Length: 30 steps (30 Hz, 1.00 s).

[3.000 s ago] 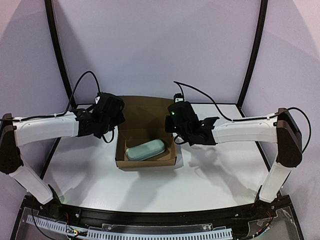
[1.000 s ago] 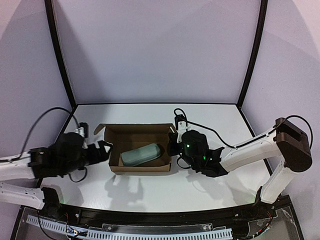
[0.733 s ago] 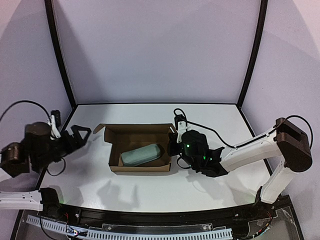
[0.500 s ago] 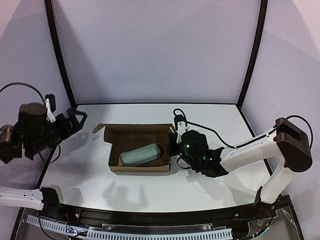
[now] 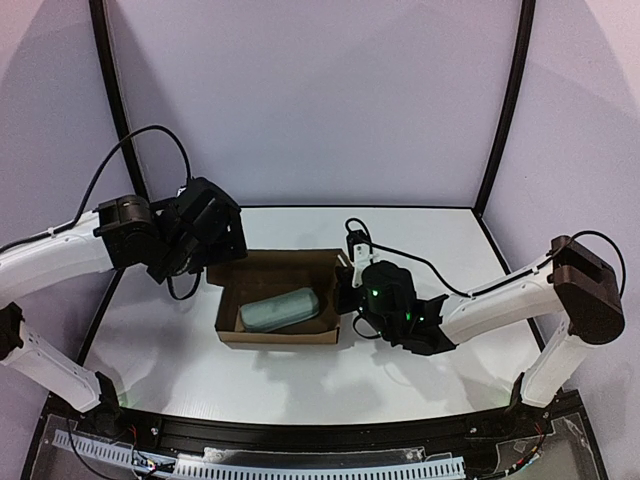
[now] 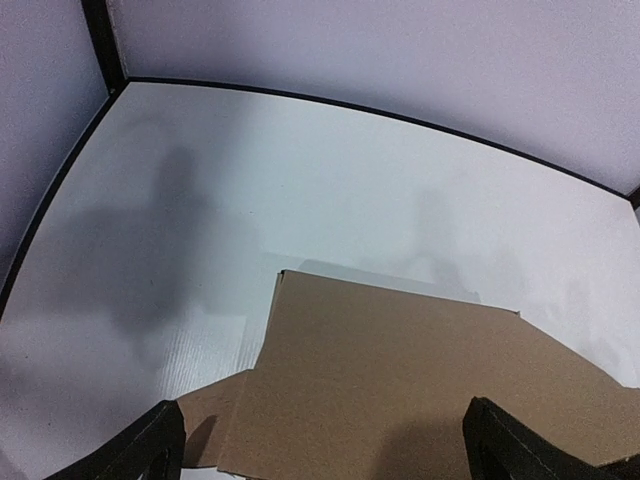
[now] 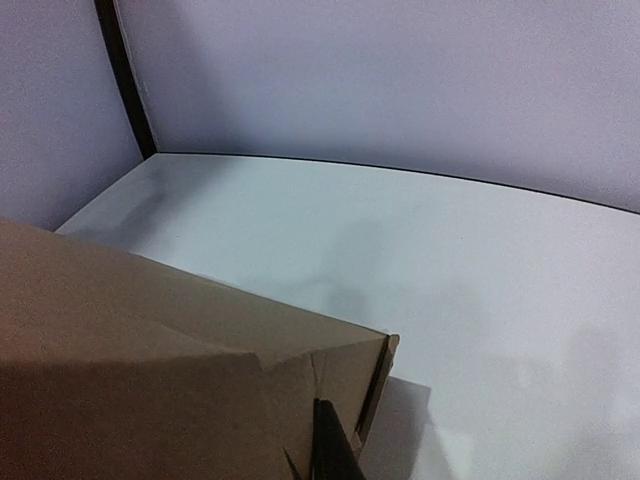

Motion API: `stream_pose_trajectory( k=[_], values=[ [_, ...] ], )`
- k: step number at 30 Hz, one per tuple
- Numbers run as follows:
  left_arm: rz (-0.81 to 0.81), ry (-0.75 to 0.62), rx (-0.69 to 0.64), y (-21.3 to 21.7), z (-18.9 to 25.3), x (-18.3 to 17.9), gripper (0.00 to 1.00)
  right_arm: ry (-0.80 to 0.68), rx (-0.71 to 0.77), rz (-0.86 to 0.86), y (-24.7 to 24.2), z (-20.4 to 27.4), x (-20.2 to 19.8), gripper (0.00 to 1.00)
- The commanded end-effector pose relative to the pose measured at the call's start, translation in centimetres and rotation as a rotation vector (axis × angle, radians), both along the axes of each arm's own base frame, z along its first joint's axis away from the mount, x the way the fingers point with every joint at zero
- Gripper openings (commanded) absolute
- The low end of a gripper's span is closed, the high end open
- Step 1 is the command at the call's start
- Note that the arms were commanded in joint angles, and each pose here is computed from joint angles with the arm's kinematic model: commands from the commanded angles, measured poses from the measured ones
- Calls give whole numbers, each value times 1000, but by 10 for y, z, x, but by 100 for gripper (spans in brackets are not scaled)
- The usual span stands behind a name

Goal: Fold the paper box

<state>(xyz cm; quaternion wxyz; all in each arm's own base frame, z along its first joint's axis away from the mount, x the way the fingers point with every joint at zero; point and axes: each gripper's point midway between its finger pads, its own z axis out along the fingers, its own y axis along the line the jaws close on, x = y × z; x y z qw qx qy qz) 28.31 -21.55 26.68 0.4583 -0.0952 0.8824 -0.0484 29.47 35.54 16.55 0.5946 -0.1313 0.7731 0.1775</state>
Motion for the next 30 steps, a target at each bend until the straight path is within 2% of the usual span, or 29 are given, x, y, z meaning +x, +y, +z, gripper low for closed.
stream_pose_trajectory(
  k=[1, 7, 9, 15, 21, 23, 26, 28, 30],
  values=[
    [52, 0, 29, 14, -7, -4, 99, 177, -210, 140, 1, -73, -38, 10],
    [65, 27, 31, 12, -26, -5, 99, 138, -161, 182, 3, -47, -44, 21],
    [68, 41, 31, 12, -33, -6, 99, 122, -151, 197, 3, -37, -45, 28],
    [93, 88, 19, 16, -59, -12, 99, 97, -130, 293, 4, -10, -60, 57],
    [98, 131, 16, 17, -79, -18, 99, 91, -168, 499, -1, 1, -96, 92],
    [103, 142, 23, 19, -84, -20, 99, 112, -174, 585, -5, 2, -114, 97],
    [111, 156, 28, 22, -89, -22, 99, 128, -150, 701, -19, 18, -143, 98],
    [113, 162, 34, 24, -92, -23, 99, 100, -102, 720, -33, 45, -153, 98],
    [111, 169, 41, 24, -95, -25, 99, 81, -61, 660, -50, 67, -151, 98]
  ],
)
